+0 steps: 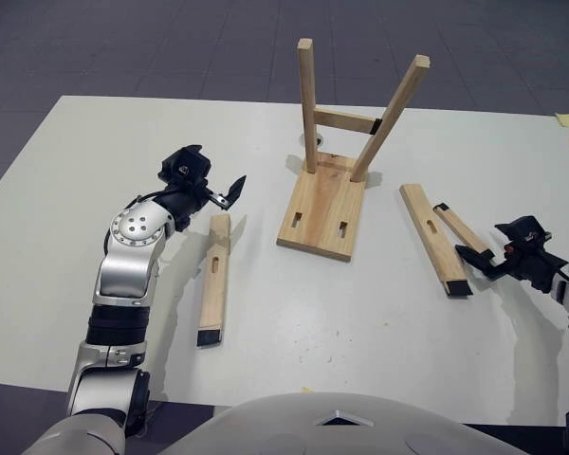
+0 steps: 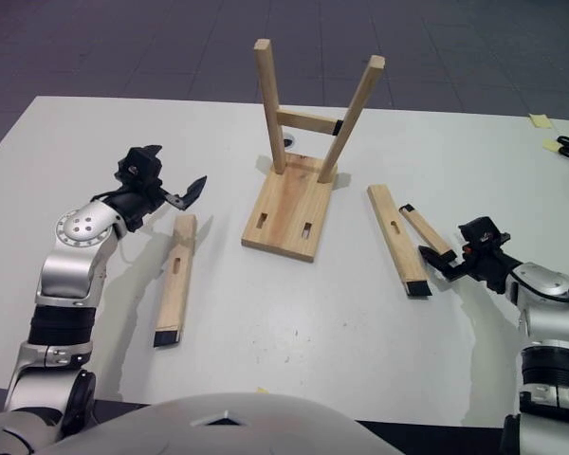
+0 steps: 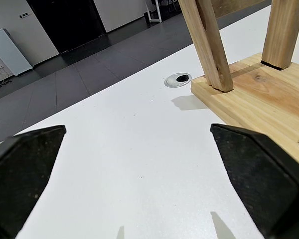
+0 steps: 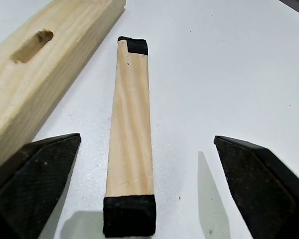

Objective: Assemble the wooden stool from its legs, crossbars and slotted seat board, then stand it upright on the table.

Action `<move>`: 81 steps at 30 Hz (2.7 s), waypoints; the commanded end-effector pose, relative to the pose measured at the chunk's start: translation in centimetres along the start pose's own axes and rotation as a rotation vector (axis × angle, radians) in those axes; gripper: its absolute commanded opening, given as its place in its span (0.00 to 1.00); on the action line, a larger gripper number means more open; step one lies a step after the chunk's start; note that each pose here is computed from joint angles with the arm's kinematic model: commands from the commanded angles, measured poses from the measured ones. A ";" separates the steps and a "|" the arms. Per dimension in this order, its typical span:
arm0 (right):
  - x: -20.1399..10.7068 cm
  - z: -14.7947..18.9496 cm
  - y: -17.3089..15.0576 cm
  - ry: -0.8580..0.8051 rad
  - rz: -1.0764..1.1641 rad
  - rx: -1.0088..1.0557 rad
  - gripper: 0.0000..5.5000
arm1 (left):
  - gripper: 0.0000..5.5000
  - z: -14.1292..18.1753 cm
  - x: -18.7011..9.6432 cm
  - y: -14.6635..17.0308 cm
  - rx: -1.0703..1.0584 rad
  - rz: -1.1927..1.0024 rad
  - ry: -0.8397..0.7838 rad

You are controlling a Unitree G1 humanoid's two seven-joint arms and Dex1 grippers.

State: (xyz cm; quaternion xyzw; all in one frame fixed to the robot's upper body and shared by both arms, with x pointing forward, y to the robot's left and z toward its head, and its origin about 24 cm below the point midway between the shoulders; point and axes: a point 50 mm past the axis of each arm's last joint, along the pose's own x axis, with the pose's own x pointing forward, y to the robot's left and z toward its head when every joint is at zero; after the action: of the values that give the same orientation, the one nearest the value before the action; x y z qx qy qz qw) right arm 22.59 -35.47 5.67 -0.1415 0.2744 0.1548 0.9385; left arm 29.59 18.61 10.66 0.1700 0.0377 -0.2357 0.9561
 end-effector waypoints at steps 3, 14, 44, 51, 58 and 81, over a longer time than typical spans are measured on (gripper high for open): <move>0.5 -1.8 0.8 0.170 0.044 0.228 0.72 | 0.98 -0.3 -0.1 -0.5 0.016 -0.011 0.017; 0.9 -2.4 2.1 0.272 0.101 0.045 0.36 | 0.98 -0.1 -0.2 -0.4 0.003 0.000 0.007; -1.4 20.4 15.3 -1.143 0.076 -0.339 0.24 | 0.98 14.8 -1.7 -4.4 -0.874 -0.589 -0.540; -0.6 18.2 18.2 -1.013 0.295 -0.313 0.24 | 0.98 15.2 -1.8 -5.5 -0.851 -0.638 -0.526; -0.4 18.0 18.7 -0.996 0.316 -0.354 0.24 | 0.77 15.1 -1.9 -5.0 -0.801 -0.632 -0.515; -0.1 18.2 19.6 -1.008 0.270 -0.341 0.24 | 0.07 13.4 -0.8 -5.0 -0.700 -0.498 -0.474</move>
State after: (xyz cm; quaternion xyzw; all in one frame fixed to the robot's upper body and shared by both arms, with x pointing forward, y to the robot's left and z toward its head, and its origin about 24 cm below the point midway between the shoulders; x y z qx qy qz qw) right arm 23.77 -11.10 16.82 -0.1633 -0.2221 0.3718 0.8864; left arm 26.70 9.92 21.97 -0.2352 -0.0624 -0.4629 0.8523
